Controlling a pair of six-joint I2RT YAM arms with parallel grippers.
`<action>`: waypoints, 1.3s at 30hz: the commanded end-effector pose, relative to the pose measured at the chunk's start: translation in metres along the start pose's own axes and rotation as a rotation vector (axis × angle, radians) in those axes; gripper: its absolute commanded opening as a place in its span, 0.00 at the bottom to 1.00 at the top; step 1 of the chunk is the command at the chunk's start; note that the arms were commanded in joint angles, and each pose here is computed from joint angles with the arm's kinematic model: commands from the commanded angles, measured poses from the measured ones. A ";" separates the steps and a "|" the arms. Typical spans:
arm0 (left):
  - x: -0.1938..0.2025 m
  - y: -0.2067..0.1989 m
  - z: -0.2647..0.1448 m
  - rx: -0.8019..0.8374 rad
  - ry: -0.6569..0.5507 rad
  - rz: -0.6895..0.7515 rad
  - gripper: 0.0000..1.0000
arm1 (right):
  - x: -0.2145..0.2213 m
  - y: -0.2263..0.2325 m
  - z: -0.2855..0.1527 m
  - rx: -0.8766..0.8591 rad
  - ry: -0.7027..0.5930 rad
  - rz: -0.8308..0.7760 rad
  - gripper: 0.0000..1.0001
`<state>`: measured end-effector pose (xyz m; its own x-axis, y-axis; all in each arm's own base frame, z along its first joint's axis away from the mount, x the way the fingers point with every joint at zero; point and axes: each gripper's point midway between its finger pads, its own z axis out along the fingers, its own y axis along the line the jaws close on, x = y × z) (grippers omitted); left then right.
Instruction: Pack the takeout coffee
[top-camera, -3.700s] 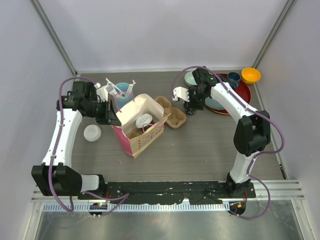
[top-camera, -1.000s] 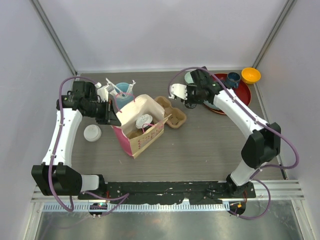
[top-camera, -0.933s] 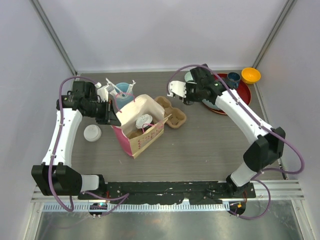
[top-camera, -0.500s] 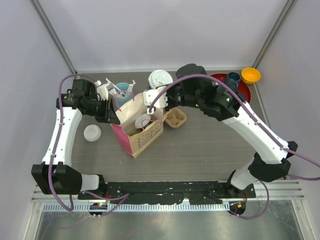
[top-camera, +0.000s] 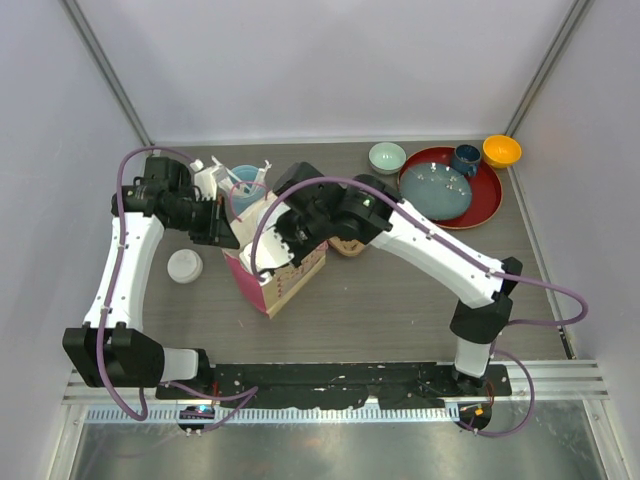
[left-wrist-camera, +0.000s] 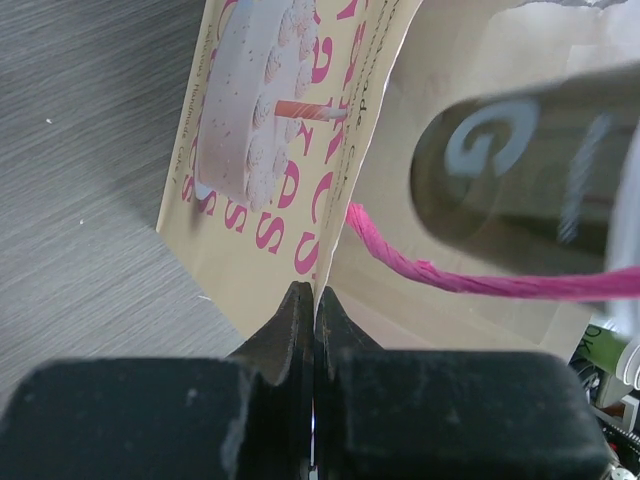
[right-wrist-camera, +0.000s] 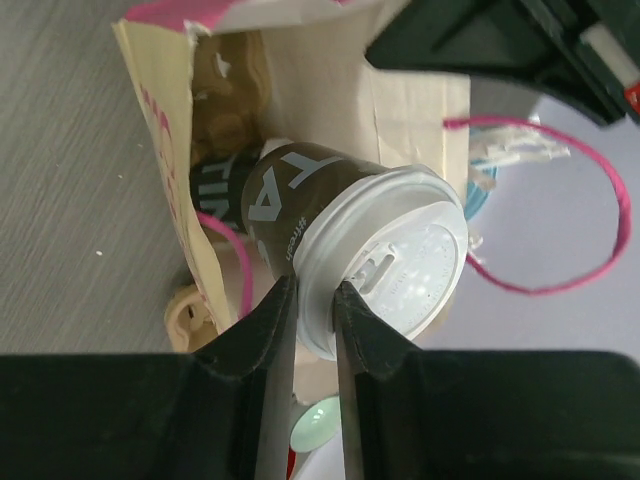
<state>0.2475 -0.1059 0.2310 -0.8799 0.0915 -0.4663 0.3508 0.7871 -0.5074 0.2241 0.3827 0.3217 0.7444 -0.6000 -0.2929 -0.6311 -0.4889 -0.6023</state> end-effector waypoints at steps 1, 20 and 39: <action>-0.004 -0.009 -0.005 0.030 -0.006 0.022 0.00 | -0.035 0.000 0.000 -0.019 -0.111 -0.100 0.01; 0.001 -0.013 -0.003 0.065 0.022 0.047 0.00 | -0.033 0.042 0.093 -0.259 -0.161 -0.186 0.01; 0.000 -0.013 0.000 0.076 0.036 0.049 0.00 | -0.036 0.091 0.140 -0.441 -0.296 -0.116 0.01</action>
<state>0.2430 -0.1116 0.2292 -0.8820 0.1394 -0.4502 0.3893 0.7538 -0.5294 0.1817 0.4432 0.1868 0.8253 -0.3741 -0.4231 -0.5240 -0.7866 -0.3266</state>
